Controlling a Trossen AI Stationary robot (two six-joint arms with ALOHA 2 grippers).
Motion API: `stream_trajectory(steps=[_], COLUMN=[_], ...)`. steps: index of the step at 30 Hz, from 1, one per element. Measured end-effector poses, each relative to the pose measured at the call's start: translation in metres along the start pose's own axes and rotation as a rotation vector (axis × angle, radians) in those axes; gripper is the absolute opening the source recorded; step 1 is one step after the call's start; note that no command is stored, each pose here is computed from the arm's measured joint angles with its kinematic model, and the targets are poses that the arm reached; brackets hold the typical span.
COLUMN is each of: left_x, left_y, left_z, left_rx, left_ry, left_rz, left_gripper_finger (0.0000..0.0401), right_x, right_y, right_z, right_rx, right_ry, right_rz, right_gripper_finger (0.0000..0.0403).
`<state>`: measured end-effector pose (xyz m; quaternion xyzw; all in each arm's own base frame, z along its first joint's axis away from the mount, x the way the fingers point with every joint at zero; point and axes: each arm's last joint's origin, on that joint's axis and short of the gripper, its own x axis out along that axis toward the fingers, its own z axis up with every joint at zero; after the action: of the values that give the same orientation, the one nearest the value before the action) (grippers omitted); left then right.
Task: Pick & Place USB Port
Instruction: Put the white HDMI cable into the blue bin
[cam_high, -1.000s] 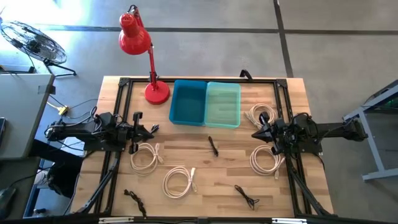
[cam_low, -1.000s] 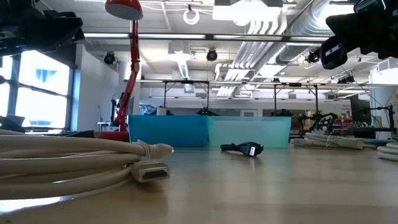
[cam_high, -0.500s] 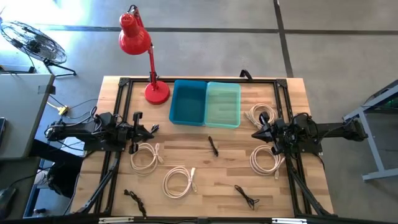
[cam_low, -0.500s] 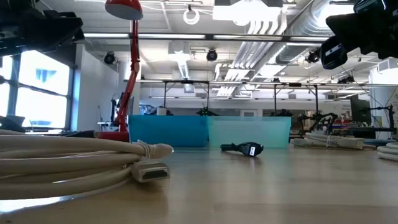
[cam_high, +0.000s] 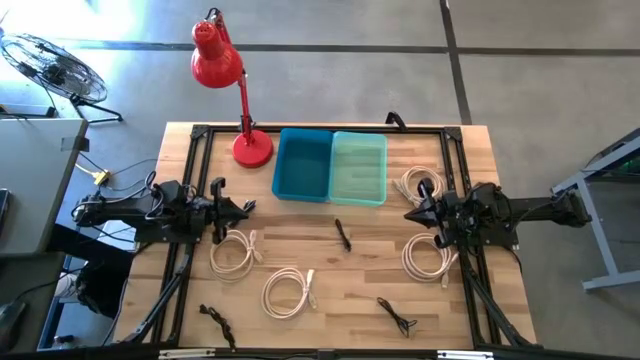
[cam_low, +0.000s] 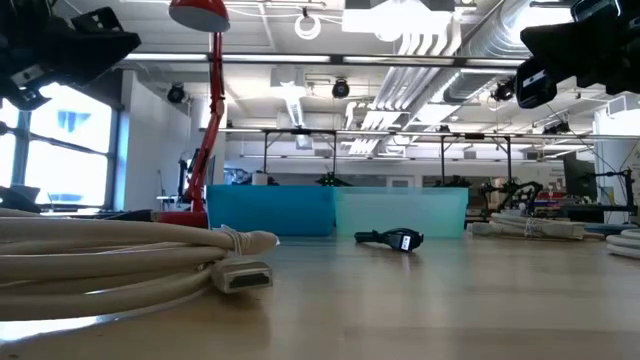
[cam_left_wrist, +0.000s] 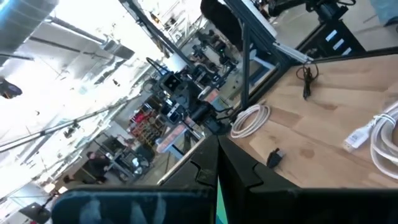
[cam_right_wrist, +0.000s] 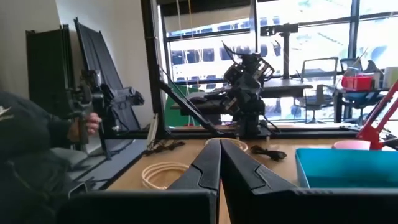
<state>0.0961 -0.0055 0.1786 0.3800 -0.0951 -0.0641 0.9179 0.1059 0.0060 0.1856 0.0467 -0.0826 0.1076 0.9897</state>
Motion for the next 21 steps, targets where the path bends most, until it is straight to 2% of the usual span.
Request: stream_trajectory(steps=[5,12,14,19,21], left_x=[0.0,-0.0005,-0.0006,-0.0007,-0.0007], left_y=[-0.0005,0.0044,0.005,0.0064,0.0055], left_z=[0.0007,0.0037,0.0043,0.0037,0.0026], left_rx=[-0.117,-0.12,-0.12,-0.085,-0.095], left_ry=[-0.019,0.003,0.001,0.032,0.047], left_rz=[-0.02,0.028,0.03,0.069,0.063], left_gripper_finger=[0.0001,0.0001,0.0001,0.0001,0.0001], right_x=[-0.0001,-0.0001,-0.0001,-0.0004,-0.0005], right_y=[0.0004,0.0007,0.0005,-0.0037,-0.0038], right_z=[0.0041,0.0043,0.0041,0.0045,0.0052], right_rx=[-0.013,-0.059,-0.106,-0.196,-0.233], right_ry=[-0.041,-0.043,-0.042,-0.044,-0.049], right_rz=[0.001,0.01,0.004,-0.146,-0.151], right_gripper_finger=[0.0,0.0,0.0,0.0,0.0])
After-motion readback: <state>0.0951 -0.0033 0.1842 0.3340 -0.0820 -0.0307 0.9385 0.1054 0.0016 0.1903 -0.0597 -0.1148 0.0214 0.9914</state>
